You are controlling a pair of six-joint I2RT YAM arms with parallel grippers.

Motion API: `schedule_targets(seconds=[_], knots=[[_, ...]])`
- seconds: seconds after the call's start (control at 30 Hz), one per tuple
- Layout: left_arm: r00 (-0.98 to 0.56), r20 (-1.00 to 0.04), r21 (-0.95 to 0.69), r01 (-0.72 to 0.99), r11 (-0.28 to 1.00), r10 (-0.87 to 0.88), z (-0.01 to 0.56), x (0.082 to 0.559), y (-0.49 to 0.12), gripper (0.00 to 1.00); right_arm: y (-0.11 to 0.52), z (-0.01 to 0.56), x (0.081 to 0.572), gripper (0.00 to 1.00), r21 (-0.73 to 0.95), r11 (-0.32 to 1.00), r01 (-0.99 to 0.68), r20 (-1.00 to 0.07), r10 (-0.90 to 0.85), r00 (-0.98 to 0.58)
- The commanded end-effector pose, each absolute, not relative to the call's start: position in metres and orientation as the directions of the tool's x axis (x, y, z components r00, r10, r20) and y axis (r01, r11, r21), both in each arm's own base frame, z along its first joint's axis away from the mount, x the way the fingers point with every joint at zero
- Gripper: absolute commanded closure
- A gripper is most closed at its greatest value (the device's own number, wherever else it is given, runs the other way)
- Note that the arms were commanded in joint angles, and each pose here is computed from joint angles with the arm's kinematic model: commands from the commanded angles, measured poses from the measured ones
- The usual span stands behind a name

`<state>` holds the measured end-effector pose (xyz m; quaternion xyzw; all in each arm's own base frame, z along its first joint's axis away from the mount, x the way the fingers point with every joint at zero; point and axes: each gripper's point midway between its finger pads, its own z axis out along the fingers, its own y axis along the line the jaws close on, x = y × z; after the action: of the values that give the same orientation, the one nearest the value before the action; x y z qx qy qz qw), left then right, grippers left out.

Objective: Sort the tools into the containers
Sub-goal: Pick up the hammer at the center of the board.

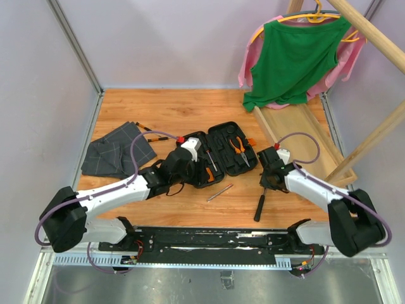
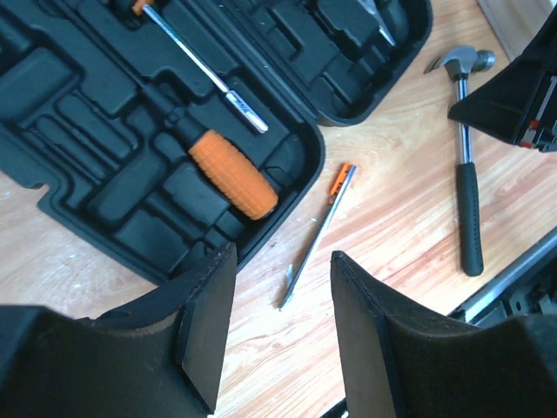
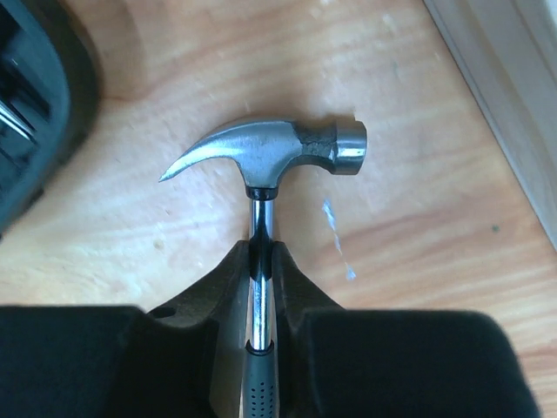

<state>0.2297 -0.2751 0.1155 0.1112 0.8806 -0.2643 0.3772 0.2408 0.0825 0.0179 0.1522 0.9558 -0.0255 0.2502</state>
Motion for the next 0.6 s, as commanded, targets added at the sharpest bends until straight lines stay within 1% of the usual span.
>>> schedule_targets(seconds=[0.0,0.17,0.3,0.43,0.57], knots=[[-0.665,-0.745,-0.446,0.455,0.771,-0.038,0.141,0.231,-0.302,0.48,0.079,0.023,0.228,0.99,0.123,0.922,0.366,-0.513,0.375,-0.772],[-0.667,-0.743,-0.483,0.482,0.731,-0.051,0.149,0.226,-0.314,0.47,0.086,0.045,0.233,0.99,0.278,0.886,0.372,-0.566,0.464,-0.681],[-0.666,-0.743,-0.515,0.512,0.687,-0.061,0.156,0.221,-0.324,0.45,0.094,0.065,0.241,0.99,0.381,0.859,0.340,-0.594,0.510,-0.622],[-0.659,-0.750,-0.534,0.551,0.641,-0.058,0.164,0.218,-0.338,0.41,0.104,0.077,0.246,0.99,0.449,0.836,0.315,-0.587,0.542,-0.602],[-0.646,-0.762,-0.533,0.587,0.610,-0.044,0.170,0.215,-0.353,0.35,0.118,0.084,0.251,0.99,0.516,0.803,0.299,-0.552,0.578,-0.600]])
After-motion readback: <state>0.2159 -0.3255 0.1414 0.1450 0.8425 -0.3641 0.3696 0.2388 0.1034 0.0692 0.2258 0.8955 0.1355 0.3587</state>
